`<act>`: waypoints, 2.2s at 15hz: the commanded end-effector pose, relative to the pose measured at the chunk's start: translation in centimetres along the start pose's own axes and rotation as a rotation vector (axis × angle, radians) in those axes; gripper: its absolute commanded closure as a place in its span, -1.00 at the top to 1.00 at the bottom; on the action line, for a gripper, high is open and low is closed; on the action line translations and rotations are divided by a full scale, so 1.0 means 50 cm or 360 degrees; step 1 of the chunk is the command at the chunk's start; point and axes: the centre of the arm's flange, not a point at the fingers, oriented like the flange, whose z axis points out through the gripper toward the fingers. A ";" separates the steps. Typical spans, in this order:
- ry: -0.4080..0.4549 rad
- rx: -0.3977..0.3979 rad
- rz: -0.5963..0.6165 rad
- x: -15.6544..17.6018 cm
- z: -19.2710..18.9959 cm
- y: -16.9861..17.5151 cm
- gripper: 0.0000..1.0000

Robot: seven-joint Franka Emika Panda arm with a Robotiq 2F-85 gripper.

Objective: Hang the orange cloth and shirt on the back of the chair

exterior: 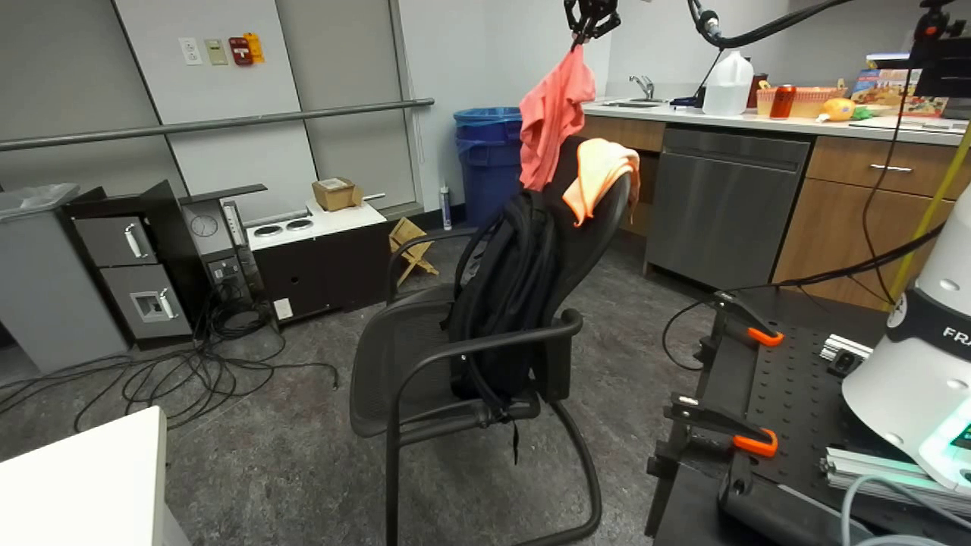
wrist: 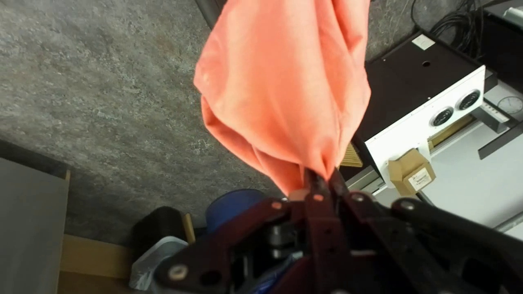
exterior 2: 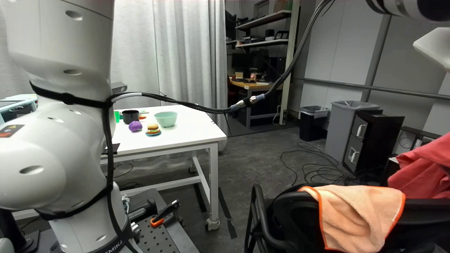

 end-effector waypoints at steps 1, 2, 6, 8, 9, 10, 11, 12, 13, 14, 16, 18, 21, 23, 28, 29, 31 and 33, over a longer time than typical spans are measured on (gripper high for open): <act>-0.0009 0.0068 0.0184 0.013 -0.050 0.077 -0.98; -0.0006 0.0070 0.0227 0.020 -0.055 0.099 -0.98; -0.0040 0.0060 0.0358 0.035 -0.062 0.170 -0.42; -0.0063 0.0049 0.0385 0.036 -0.062 0.188 -0.26; -0.0073 0.0047 0.0390 0.035 -0.063 0.193 -0.12; -0.0082 0.0049 0.0391 0.033 -0.065 0.193 0.06; -0.0088 0.0050 0.0388 0.031 -0.066 0.193 0.19; -0.0095 0.0055 0.0377 0.026 -0.069 0.188 0.33; -0.0099 0.0061 0.0366 0.022 -0.074 0.184 0.50; -0.0104 0.0068 0.0352 0.018 -0.080 0.179 0.64; -0.0119 0.0083 0.0318 0.007 -0.094 0.165 0.94; -0.0141 0.0101 0.0270 -0.008 -0.115 0.145 1.00; -0.0212 0.0137 0.0185 -0.038 -0.151 0.112 1.00; -0.0269 0.0150 0.0123 -0.063 -0.176 0.095 1.00; -0.0396 0.0068 -0.0013 -0.127 -0.225 0.085 1.00; -0.0408 0.0032 -0.0040 -0.138 -0.233 0.089 1.00; -0.0414 -0.0032 -0.0095 -0.158 -0.249 0.100 1.00; -0.0402 -0.0068 -0.0147 -0.175 -0.266 0.111 1.00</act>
